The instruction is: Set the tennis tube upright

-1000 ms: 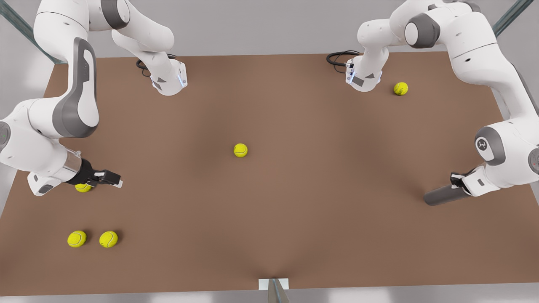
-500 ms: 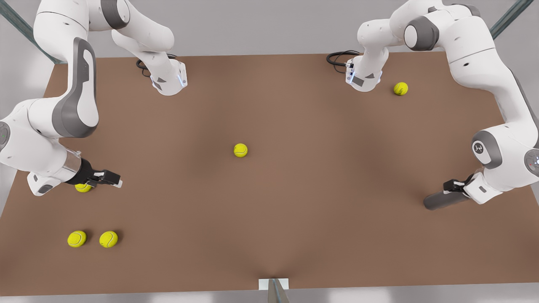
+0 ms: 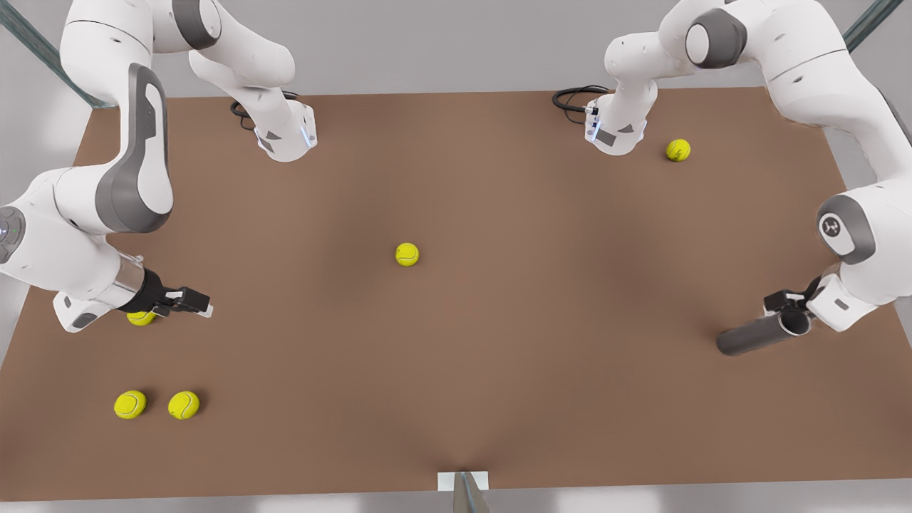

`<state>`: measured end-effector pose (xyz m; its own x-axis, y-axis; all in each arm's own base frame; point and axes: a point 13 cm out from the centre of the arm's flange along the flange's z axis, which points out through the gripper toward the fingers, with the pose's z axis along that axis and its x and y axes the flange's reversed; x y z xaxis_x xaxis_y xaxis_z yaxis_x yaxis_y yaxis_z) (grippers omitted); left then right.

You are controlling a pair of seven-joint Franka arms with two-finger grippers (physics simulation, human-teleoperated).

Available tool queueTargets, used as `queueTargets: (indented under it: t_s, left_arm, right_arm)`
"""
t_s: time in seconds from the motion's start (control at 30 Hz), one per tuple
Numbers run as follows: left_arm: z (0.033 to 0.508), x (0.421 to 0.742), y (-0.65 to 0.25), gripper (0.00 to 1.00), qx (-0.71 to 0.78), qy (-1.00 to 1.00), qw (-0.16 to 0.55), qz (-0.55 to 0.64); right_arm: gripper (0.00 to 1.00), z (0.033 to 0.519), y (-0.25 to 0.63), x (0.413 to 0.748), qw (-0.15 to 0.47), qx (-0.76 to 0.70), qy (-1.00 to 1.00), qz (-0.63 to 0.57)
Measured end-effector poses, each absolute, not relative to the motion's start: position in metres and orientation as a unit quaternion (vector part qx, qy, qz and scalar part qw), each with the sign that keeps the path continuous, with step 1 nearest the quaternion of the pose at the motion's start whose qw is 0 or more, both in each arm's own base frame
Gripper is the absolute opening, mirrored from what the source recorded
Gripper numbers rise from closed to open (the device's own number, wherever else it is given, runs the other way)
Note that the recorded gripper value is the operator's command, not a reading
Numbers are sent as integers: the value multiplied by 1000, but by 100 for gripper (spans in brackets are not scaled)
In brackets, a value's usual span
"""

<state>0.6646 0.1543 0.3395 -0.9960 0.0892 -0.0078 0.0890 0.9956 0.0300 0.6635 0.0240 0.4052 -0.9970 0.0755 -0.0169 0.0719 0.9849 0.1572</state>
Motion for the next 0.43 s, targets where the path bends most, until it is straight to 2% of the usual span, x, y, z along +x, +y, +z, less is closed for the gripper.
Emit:
queueTargets:
  t_s: [0.1,0.2,0.27,0.43]
  left_arm:
    - [399,636,137,100,45,999,1,2]
    - [451,611,82,100,73,997,-3,-2]
    - [464,594,74,100,69,998,-14,-3]
    - [460,571,78,100,40,998,-50,-5]
  right_arm:
    - [100,405,31,663,12,30,997,74]
    - [100,405,38,663,12,18,998,58]
    - [100,405,37,663,13,17,998,53]
    - [100,403,63,659,12,-23,1000,12]
